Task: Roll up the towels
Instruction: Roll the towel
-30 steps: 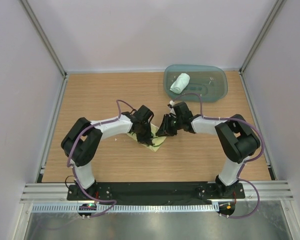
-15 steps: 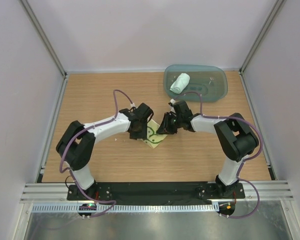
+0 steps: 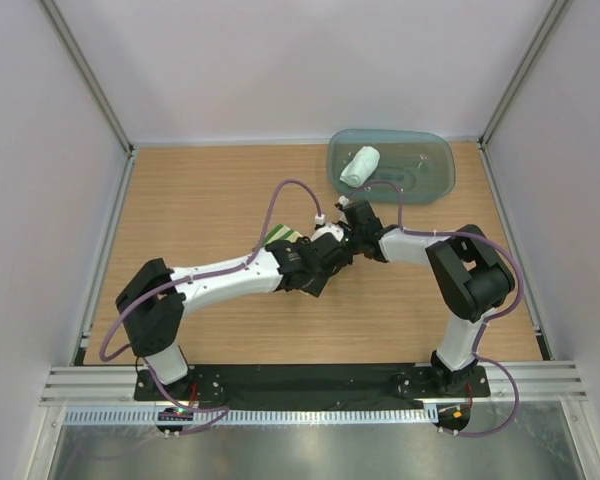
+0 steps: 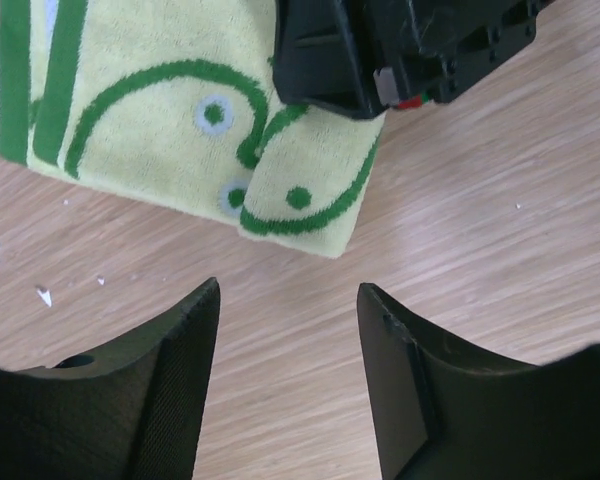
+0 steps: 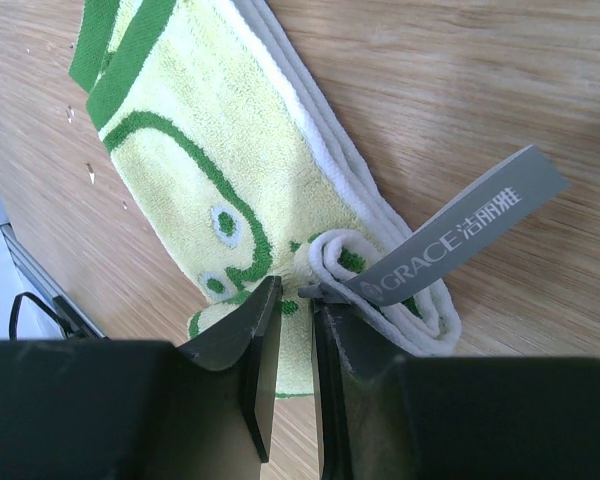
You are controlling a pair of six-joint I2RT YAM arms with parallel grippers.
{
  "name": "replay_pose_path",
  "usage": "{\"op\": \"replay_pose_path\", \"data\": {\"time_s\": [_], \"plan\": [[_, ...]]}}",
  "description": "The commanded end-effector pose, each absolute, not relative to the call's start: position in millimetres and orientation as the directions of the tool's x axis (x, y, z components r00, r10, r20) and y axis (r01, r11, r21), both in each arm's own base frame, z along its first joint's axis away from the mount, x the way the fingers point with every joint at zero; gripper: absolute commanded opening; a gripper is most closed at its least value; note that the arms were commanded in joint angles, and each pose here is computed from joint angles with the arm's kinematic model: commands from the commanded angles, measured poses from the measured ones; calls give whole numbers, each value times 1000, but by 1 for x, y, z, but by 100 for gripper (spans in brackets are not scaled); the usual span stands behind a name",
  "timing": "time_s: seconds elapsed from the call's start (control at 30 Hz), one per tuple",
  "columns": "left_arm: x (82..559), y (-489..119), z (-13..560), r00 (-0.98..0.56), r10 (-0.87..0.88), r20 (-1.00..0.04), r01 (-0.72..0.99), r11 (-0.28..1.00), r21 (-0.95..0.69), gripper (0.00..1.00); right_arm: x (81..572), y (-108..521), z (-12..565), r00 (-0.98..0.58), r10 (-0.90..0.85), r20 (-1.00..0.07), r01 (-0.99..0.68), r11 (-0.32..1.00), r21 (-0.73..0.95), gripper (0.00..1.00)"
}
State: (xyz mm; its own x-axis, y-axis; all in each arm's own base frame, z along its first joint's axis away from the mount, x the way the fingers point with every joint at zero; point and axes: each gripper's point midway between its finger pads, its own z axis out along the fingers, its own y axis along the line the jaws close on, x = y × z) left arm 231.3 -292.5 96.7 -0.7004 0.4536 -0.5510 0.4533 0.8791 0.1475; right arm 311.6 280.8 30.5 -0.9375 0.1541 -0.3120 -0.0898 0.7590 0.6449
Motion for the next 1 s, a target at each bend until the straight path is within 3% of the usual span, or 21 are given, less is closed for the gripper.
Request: {"op": "replay_pose_path", "data": {"time_s": [0.0,0.37,0.97], "plan": [[249,-316,95,-660,466,-589,496,859,124,59,311,265,5,-940,133,-315,-69,828,556,25],[248,-337,61,-637,533,-557,592,801,91,61,310,267,4,-944,124,-306,-73,826,559,25],[263,-273,-7,-840,377,-390,414,910,-13,60,310,269,1,-950,109,-294,-78,826,558,25]]}}
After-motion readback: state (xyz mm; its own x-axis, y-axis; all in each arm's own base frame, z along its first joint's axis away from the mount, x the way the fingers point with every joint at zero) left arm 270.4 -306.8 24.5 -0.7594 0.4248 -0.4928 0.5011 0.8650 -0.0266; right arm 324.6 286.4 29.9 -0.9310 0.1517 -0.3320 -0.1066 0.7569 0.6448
